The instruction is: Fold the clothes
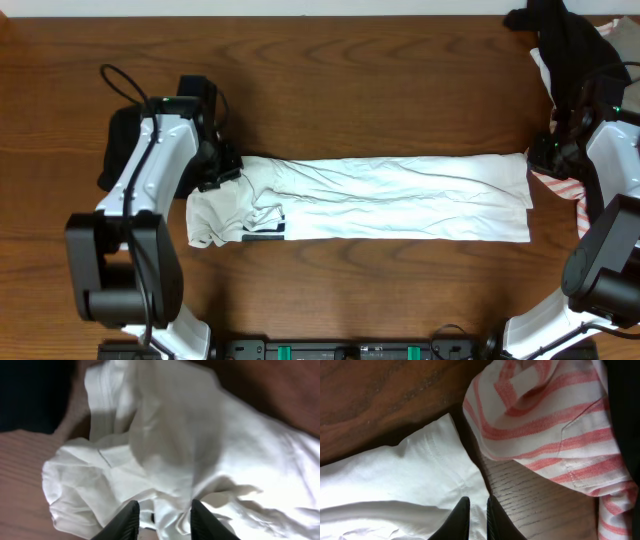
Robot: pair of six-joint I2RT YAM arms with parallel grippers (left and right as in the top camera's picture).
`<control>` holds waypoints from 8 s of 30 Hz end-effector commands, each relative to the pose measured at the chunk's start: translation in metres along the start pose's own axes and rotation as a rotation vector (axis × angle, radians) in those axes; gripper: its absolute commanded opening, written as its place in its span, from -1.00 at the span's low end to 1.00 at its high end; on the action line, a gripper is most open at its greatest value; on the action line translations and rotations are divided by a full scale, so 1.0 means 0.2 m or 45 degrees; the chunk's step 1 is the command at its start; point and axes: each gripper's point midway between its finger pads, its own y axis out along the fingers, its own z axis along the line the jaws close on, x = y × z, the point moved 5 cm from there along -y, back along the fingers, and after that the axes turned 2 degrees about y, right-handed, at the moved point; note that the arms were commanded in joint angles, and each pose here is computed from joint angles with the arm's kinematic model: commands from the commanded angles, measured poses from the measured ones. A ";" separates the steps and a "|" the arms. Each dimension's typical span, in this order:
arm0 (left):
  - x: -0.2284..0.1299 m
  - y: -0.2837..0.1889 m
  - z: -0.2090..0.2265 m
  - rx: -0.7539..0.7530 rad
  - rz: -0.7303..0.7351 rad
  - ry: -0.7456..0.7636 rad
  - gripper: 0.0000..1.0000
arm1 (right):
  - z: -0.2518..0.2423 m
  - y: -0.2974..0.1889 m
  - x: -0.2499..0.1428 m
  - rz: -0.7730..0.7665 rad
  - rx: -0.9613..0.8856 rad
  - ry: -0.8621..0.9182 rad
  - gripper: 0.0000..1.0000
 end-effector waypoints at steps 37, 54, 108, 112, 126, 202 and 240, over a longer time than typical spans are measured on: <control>-0.09 -0.05 0.14 0.235 -0.011 -0.234 -0.88 | -0.02 -0.04 0.00 -0.020 -0.005 -0.012 -0.78; -0.35 0.27 0.40 0.547 0.098 -0.228 -0.83 | -0.02 -0.04 -0.01 -0.005 -0.006 -0.011 -0.78; -0.11 -0.05 0.12 0.031 -0.281 -0.166 -0.81 | 0.20 0.34 -0.22 0.105 0.156 -0.197 -0.83; -0.12 -0.05 0.09 -0.014 -0.253 -0.102 -0.81 | 0.09 0.34 -0.21 0.094 0.068 -0.107 -0.83; -0.45 -0.01 -0.23 -0.192 0.015 0.608 -0.66 | -0.05 0.33 -0.19 0.089 0.060 0.088 -0.82; -0.46 -0.14 -0.62 -0.352 -0.298 1.075 -0.77 | -0.03 0.33 -0.22 0.125 0.090 0.089 -0.89; -0.33 0.17 -0.70 -0.224 -0.286 0.736 -0.77 | -0.03 0.33 -0.22 0.130 0.090 0.090 -0.87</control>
